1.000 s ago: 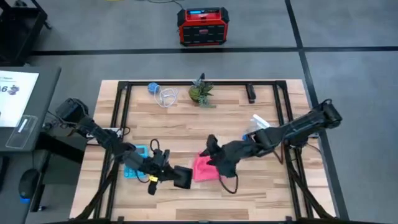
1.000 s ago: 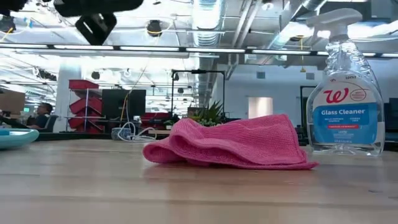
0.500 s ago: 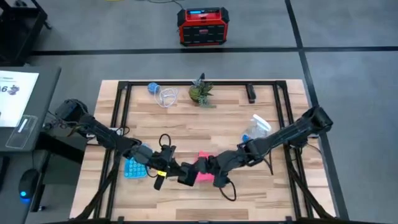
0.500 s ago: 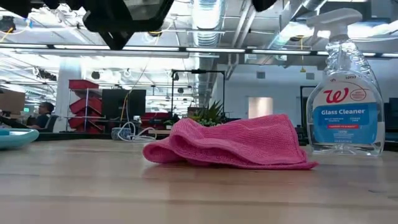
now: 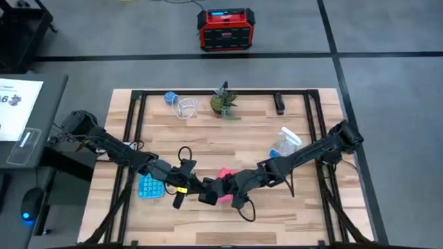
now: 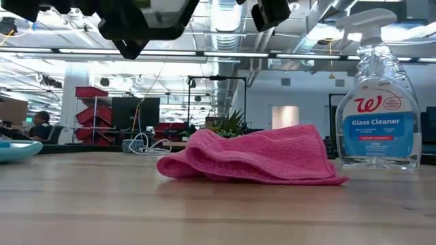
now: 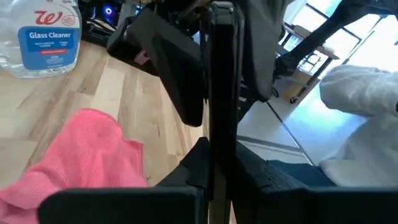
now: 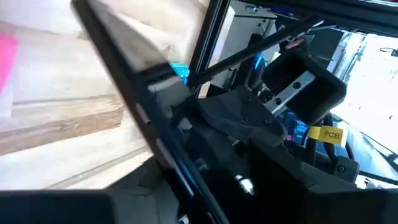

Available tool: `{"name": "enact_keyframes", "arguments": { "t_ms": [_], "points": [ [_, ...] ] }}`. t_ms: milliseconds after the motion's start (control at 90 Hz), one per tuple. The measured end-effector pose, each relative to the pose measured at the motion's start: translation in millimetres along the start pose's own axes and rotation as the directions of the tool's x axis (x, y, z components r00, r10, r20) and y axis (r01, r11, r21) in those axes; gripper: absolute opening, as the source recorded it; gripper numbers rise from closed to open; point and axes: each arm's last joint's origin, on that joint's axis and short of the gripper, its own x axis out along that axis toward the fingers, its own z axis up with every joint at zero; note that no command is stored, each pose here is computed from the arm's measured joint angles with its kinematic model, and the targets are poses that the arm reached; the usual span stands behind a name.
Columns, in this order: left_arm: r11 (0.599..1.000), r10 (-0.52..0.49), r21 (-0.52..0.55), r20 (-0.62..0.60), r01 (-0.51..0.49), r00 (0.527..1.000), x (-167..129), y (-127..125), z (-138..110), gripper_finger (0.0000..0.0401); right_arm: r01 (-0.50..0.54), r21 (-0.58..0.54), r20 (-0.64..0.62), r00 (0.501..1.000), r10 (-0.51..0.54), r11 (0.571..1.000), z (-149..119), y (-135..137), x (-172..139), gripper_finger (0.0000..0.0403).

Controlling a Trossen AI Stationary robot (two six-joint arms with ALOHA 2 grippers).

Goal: Apply microfiber cloth
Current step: Spray the back of the cellphone using the spray bottle

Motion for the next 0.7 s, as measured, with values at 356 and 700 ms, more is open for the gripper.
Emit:
{"name": "enact_keyframes", "arguments": {
  "t_ms": [356,700],
  "points": [
    [0.999,0.036,0.039,0.014,-0.036,0.999,1,6,3,0.0118,-0.061,0.027,-0.056,0.996,0.063,0.998,6,4,-3,0.0030],
    [0.990,0.115,0.088,-0.003,-0.114,0.993,-26,16,25,0.0222,-0.200,0.197,-0.103,0.969,0.223,0.960,17,21,-8,0.0024]
  ]
}}
